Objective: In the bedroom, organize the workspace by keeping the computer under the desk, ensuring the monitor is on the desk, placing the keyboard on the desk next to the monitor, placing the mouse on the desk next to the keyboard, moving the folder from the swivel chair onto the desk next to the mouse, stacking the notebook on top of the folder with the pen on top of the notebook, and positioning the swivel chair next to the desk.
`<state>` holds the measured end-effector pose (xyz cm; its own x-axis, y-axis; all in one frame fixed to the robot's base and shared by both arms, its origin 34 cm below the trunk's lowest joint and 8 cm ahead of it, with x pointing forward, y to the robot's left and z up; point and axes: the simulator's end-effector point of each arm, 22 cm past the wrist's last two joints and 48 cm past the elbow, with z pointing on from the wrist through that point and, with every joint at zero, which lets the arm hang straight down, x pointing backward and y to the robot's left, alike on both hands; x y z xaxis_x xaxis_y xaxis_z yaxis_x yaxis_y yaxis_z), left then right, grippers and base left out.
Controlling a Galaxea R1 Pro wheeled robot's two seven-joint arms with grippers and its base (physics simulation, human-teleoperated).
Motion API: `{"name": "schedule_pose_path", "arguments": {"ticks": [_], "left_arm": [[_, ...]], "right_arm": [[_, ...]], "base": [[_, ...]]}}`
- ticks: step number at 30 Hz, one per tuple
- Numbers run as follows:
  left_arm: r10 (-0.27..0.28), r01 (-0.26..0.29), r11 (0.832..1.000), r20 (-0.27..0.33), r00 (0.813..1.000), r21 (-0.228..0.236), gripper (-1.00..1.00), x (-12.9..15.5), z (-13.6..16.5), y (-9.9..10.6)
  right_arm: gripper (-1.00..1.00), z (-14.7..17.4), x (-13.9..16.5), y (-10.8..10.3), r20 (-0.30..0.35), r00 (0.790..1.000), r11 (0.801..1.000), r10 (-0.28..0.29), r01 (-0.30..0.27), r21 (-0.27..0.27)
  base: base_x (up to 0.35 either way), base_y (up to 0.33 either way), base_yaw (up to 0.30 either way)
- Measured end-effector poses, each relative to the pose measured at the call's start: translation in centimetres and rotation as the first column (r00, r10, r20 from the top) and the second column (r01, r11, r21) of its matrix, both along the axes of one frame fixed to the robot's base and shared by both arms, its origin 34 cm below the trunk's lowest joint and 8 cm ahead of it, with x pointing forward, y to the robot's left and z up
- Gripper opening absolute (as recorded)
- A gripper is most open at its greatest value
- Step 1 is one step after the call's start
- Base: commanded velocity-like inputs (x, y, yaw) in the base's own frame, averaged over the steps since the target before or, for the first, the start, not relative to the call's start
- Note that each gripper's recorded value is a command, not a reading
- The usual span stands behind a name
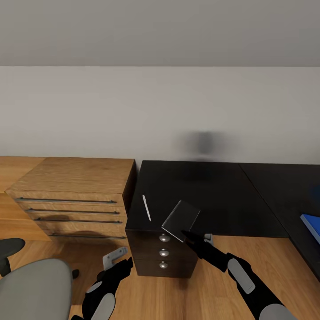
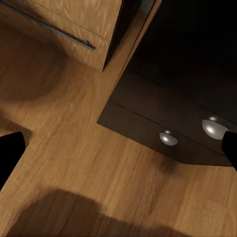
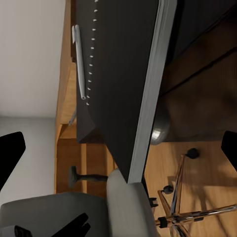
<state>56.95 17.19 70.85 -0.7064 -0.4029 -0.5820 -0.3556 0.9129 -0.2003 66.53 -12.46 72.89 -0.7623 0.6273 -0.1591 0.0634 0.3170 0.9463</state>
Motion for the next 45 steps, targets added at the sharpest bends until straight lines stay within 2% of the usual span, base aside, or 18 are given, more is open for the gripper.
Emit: {"name": "schedule_pose_path", "arguments": {"ticks": [20, 29, 40, 41, 45], "left_arm": [[0.000, 0.000, 1.000, 0.000, 1.000, 0.000, 1.00, 0.0, 0.0, 0.0], [-0.001, 0.001, 1.000, -0.011, 1.000, 0.002, 1.00, -0.3, -0.4, 0.0], [-0.002, 0.002, 1.000, -0.014, 1.000, 0.001, 1.00, -0.3, -0.5, -0.1], [-0.002, 0.002, 1.000, -0.014, 1.000, 0.001, 1.00, -0.3, -0.5, -0.1], [-0.002, 0.002, 1.000, -0.014, 1.000, 0.001, 1.00, -0.3, -0.5, -0.1]], "right_arm": [[1.00, -0.1, 0.0, 0.0, -0.004, 1.000, 1.000, -0.005, 0.005, -0.002], [1.00, -1.0, 0.0, -0.4, -0.030, 0.999, 0.999, -0.015, 0.014, -0.034], [1.00, -1.1, 0.0, -0.4, -0.034, 0.999, 0.999, -0.016, 0.015, -0.038], [-1.00, -1.1, 0.0, -0.4, -0.034, 0.999, 0.999, -0.015, 0.014, -0.038], [-1.00, -1.0, 0.0, -0.3, -0.033, 0.999, 0.999, -0.013, 0.012, -0.037]], "base": [[0.000, 0.000, 0.000], [0.000, 0.000, 0.000], [0.000, 0.000, 0.000], [0.000, 0.000, 0.000], [0.000, 0.000, 0.000]]}}
